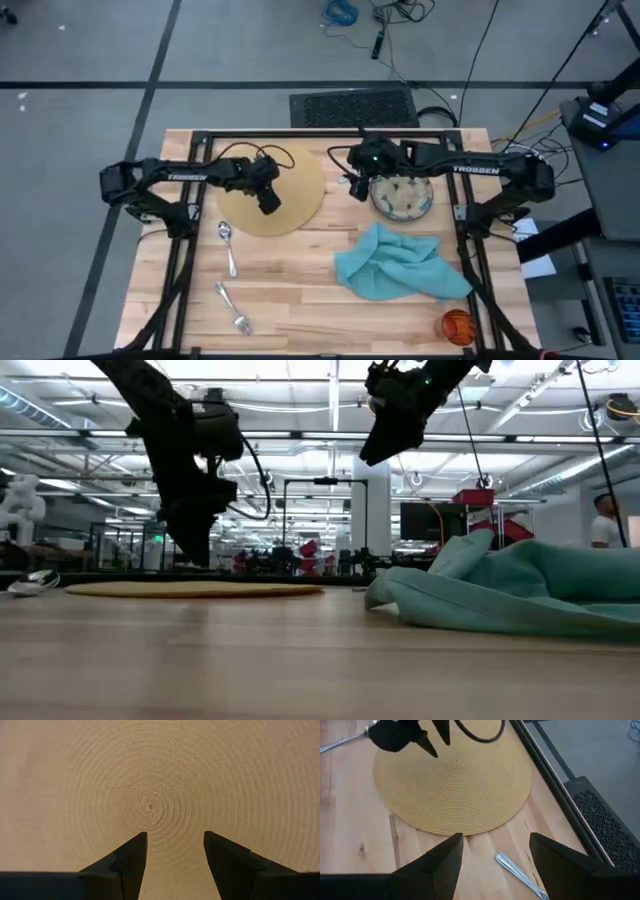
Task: Set table place
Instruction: Move the brown mat to the center of the table
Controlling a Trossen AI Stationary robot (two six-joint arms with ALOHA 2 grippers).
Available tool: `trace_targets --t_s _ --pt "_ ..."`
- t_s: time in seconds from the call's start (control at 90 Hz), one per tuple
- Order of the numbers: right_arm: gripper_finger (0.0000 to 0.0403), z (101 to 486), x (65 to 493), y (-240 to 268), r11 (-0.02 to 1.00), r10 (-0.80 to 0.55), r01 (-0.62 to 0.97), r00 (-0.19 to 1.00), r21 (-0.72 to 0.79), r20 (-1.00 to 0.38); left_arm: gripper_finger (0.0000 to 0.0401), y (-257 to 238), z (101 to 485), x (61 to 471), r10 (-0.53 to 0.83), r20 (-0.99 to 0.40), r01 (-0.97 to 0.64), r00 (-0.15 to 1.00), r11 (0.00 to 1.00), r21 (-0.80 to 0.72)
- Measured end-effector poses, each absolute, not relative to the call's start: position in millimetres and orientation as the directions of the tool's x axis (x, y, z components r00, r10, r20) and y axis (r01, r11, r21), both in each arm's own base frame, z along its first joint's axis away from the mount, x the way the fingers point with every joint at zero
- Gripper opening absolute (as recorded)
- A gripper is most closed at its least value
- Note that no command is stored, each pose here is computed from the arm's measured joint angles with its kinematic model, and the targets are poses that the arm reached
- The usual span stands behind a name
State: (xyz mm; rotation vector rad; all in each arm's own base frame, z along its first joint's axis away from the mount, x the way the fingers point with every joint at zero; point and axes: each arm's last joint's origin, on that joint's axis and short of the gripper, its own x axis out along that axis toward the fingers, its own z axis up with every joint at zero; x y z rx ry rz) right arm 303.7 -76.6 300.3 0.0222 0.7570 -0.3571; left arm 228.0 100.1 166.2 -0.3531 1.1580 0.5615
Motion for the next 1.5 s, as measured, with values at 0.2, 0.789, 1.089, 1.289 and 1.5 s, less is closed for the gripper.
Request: trace_targets --t_s 0.2,0.789,1.089,1.289,1.5 --pt "0.0224 300 304 -76 0.946 -0.289 0.310 0.675 -0.094 -0.679 0.0183 105 152 232 0.195 -0.947 -0.591 0.257 0.807 0.006" --pt "0.0224 299 302 -76 0.948 -0.286 0.302 0.662 -0.103 -0.693 0.0183 4 168 259 0.073 -0.899 -0.219 0.431 0.975 -0.026" --pt "0.0224 299 303 -76 0.947 -0.288 0.305 0.666 -0.101 -0.688 0.0183 -20 142 265 0.156 -0.924 -0.162 0.350 0.981 0.104" --pt "0.0224 299 303 -76 0.947 -0.288 0.305 0.666 -0.101 -0.688 0.0183 -23 136 267 0.184 -0.924 -0.156 0.334 0.978 0.138" --pt "0.0224 299 303 -76 0.947 -0.288 0.306 0.666 -0.101 -0.688 0.0180 -22 132 268 0.232 -0.918 -0.168 0.320 0.968 0.186"
